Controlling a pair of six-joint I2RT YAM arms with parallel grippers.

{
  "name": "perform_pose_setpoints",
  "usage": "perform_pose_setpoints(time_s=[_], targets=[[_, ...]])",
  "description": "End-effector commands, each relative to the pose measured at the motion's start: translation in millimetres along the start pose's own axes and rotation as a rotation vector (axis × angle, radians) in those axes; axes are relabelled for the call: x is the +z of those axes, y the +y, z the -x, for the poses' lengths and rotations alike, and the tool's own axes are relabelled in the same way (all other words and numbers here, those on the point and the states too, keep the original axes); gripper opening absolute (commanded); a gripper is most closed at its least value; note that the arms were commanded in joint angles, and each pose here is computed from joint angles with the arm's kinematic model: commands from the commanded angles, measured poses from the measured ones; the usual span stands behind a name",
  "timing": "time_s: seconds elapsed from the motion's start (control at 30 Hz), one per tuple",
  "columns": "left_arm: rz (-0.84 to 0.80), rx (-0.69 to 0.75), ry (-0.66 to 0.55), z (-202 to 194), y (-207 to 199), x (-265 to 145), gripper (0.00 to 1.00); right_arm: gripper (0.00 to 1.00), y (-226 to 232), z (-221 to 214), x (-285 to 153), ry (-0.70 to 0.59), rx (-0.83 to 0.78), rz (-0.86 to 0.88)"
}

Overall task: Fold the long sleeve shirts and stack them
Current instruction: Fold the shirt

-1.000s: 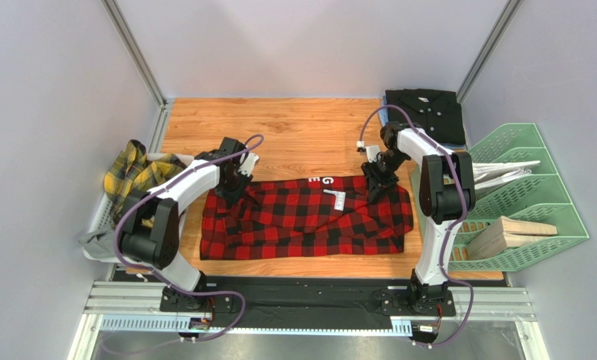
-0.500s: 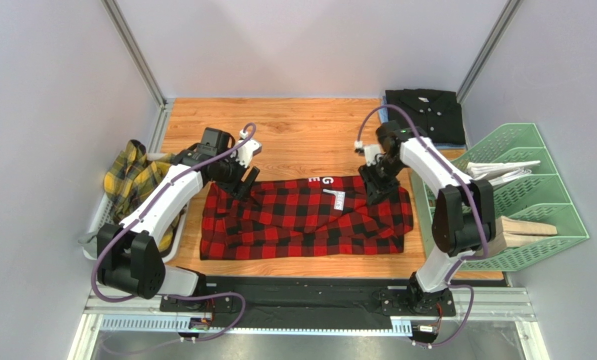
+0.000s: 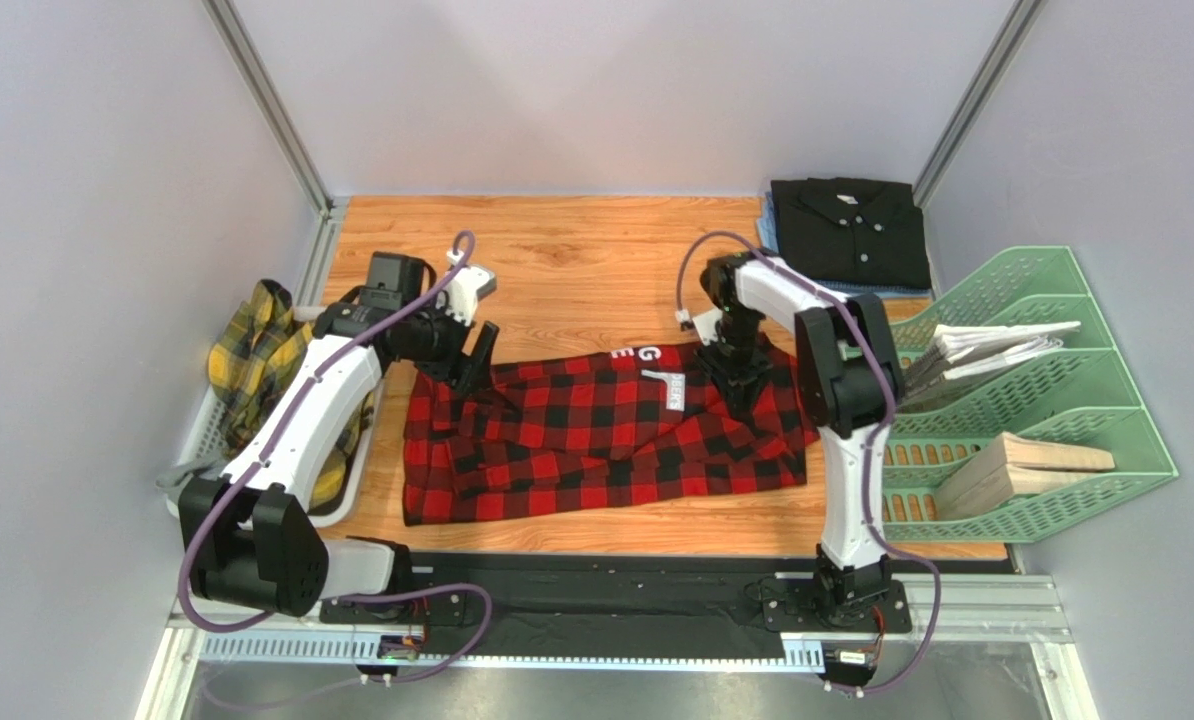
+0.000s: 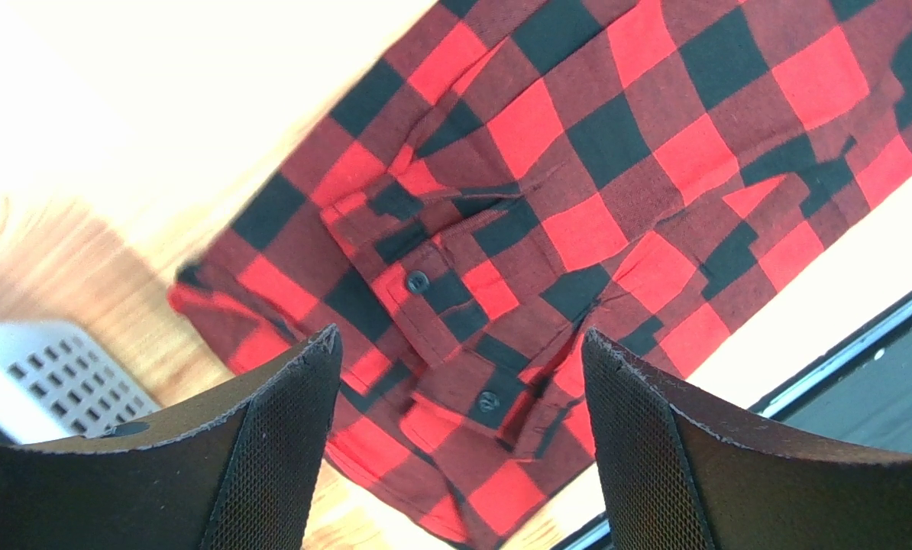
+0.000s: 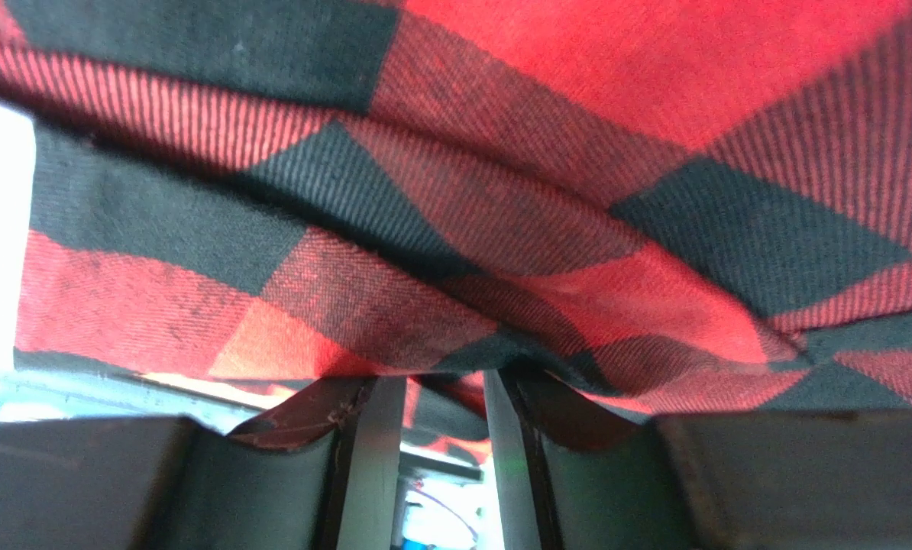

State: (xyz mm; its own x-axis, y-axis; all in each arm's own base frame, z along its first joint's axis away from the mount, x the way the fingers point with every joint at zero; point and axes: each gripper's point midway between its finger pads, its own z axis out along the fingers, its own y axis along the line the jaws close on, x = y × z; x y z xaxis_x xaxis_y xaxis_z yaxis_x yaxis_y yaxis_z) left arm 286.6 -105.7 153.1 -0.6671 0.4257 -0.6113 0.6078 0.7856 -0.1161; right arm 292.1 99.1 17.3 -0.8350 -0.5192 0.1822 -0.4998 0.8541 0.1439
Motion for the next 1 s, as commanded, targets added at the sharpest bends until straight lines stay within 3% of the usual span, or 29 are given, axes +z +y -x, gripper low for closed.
perform_pose_setpoints(time_s=[0.0, 0.03, 0.07, 0.1, 0.13, 0.17, 0.27, 0.3, 0.33, 0.37, 0.4, 0.5, 0.6, 0.8, 0.97], targets=[[-0.018, -0.079, -0.038, 5, 9, -11, 0.82, 0.36, -12, 96, 9, -0.107, -0.142, -0.129], [-0.005, -0.088, -0.029, 2, 14, -14, 0.82, 0.36, -10, 102, 12, -0.068, -0.185, -0.135], [0.015, -0.075, -0.020, 0, 19, -16, 0.82, 0.36, -14, 143, -19, -0.184, -0.217, -0.207], [0.028, -0.072, -0.014, 0, 23, -17, 0.82, 0.35, -15, 159, 5, -0.141, -0.250, -0.246], [0.038, -0.072, -0.007, -2, 26, -18, 0.82, 0.35, -18, 177, 1, -0.173, -0.287, -0.288], [0.044, -0.057, -0.002, -2, 29, -19, 0.82, 0.34, -19, 216, -39, -0.337, -0.300, -0.365], [0.032, -0.046, 0.027, -10, 28, -15, 0.81, 0.34, -20, 258, -79, -0.542, -0.288, -0.464], [0.016, -0.019, 0.052, -15, 30, -10, 0.79, 0.34, -23, 248, -63, -0.516, -0.276, -0.400], [-0.012, -0.008, 0.092, -24, 27, -8, 0.78, 0.34, -16, 250, -124, -0.681, -0.255, -0.392], [-0.054, 0.028, 0.107, -27, 23, -5, 0.77, 0.36, -11, 243, -137, -0.733, -0.208, -0.346], [-0.086, 0.085, 0.145, -35, 23, 3, 0.74, 0.38, -8, 226, -114, -0.699, -0.200, -0.243], [-0.131, 0.192, 0.250, -49, 17, 23, 0.67, 0.40, 10, 196, -169, -0.822, -0.143, -0.097], [-0.148, 0.315, 0.356, -61, 14, 45, 0.59, 0.40, 22, 164, -173, -0.792, -0.093, 0.035], [-0.167, 0.424, 0.566, -99, 6, 80, 0.42, 0.37, 30, 118, -146, -0.650, 0.015, 0.215], [-0.136, 0.406, 0.697, -114, -10, 98, 0.28, 0.35, 25, 90, -124, -0.572, 0.117, 0.315]])
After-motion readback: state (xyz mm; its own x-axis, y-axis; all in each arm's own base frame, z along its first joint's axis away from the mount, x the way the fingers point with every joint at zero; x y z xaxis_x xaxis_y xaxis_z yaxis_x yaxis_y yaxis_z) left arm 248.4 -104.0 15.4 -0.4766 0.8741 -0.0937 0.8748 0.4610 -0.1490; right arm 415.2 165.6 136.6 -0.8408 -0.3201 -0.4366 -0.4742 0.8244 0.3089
